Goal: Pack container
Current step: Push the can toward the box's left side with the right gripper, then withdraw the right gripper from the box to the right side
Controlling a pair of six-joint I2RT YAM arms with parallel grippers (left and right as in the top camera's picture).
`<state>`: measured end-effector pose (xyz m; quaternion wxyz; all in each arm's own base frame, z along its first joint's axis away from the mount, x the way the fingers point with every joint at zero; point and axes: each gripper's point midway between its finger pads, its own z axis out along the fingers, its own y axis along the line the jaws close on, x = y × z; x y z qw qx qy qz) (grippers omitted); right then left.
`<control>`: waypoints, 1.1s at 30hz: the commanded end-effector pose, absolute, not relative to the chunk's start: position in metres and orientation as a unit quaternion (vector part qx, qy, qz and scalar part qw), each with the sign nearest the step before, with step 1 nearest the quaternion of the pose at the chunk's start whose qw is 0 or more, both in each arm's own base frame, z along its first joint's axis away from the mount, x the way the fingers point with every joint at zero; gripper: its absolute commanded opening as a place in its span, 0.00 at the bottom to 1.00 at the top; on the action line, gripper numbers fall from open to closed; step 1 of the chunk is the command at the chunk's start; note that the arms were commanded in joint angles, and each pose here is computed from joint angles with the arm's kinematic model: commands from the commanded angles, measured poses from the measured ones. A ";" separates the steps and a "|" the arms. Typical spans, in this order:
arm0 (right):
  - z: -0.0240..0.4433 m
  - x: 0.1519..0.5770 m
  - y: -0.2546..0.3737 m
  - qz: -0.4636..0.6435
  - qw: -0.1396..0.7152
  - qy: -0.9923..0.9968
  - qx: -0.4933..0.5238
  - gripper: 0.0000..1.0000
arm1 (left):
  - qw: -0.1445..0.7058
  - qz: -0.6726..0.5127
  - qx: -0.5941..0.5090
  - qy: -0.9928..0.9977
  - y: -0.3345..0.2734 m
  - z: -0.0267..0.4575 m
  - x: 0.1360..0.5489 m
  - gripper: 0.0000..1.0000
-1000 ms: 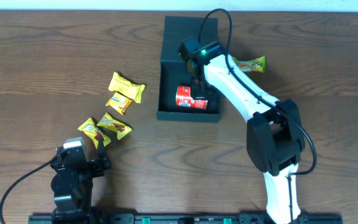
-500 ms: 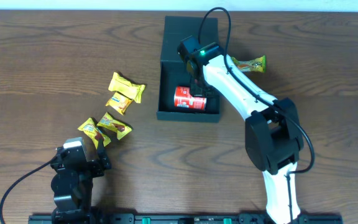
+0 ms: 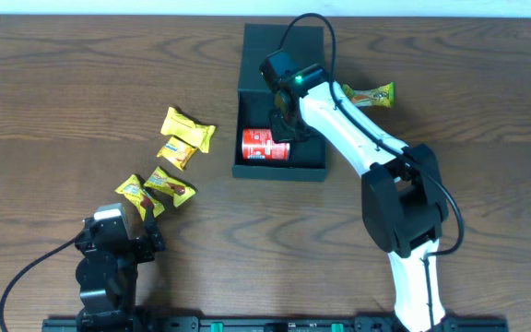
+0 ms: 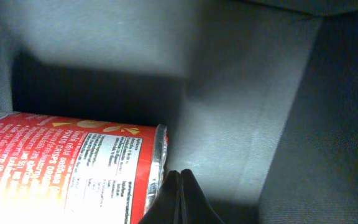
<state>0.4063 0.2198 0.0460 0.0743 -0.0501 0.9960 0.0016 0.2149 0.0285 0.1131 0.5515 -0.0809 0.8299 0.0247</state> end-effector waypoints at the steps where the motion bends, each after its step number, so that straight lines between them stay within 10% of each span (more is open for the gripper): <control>1: 0.041 0.398 0.235 0.031 0.056 0.994 -0.088 0.01 | 0.544 0.031 -0.085 0.834 0.031 0.105 0.214 0.95; 24: 0.040 0.362 0.234 0.049 -0.023 0.995 -0.082 0.02 | 0.544 0.031 -0.085 0.834 0.031 0.105 0.214 0.95; 33: 0.085 0.419 0.218 -0.021 0.119 0.992 -0.021 0.02 | 0.544 0.031 -0.085 0.834 0.031 0.105 0.214 0.95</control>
